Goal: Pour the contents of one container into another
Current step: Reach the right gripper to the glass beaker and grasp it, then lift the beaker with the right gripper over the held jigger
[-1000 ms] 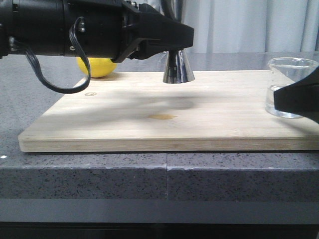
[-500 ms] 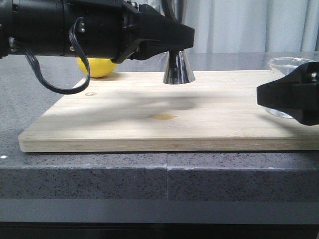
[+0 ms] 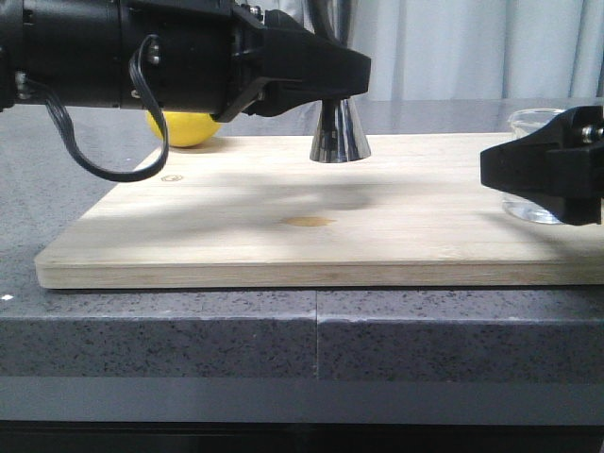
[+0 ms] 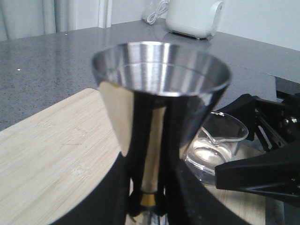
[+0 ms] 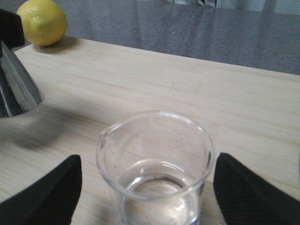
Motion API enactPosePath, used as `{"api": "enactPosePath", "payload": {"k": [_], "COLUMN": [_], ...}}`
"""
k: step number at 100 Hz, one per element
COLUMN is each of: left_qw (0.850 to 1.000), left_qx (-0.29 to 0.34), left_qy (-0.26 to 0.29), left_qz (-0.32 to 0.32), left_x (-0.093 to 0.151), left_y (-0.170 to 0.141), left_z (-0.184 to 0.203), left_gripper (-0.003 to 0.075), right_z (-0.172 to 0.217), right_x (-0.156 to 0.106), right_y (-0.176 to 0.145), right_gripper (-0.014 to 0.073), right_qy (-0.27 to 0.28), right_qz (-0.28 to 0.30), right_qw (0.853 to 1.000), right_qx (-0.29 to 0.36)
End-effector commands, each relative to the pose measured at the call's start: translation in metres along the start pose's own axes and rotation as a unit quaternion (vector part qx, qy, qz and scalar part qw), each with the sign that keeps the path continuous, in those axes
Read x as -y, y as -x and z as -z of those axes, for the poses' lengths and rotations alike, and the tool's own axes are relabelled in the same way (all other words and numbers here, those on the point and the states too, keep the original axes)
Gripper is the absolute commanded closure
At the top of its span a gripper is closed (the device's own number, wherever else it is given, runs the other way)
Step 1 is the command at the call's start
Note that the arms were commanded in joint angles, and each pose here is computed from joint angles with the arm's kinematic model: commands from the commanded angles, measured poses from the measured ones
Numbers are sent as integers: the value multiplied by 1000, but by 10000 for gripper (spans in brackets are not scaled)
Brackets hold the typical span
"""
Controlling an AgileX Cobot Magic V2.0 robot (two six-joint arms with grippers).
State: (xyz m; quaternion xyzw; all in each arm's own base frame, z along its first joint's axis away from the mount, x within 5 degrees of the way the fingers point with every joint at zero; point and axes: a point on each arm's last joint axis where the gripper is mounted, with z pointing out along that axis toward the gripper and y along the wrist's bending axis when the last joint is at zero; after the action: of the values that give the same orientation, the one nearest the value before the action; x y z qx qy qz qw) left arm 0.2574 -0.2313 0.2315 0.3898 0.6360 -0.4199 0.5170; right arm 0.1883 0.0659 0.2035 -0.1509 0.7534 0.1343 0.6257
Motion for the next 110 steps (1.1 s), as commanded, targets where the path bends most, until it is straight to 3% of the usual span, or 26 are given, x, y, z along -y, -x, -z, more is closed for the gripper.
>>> {"api": "enactPosePath", "payload": {"k": [1,49,73,110], "left_qw": [997,997,997,997], "left_qx": [70,70,70,72], "left_qy": [-21,-22,-22,-24], "left_qz": [-9,-9,-9,-10], "left_x": [8,9,9,9], "left_y": [31,31,31,31], "left_z": [5,5,5,5], "left_gripper": [741,741,741,741], "right_z": [-2,-2,-2,-2], "right_x": [0,0,0,0], "right_y": [17,15,15,15], "right_gripper": [71,73,230,323], "right_qy": [2,1,1,1], "right_qz": [4,4,4,4], "right_qw": [998,999,999,999], "right_qx": [59,51,51,51]}}
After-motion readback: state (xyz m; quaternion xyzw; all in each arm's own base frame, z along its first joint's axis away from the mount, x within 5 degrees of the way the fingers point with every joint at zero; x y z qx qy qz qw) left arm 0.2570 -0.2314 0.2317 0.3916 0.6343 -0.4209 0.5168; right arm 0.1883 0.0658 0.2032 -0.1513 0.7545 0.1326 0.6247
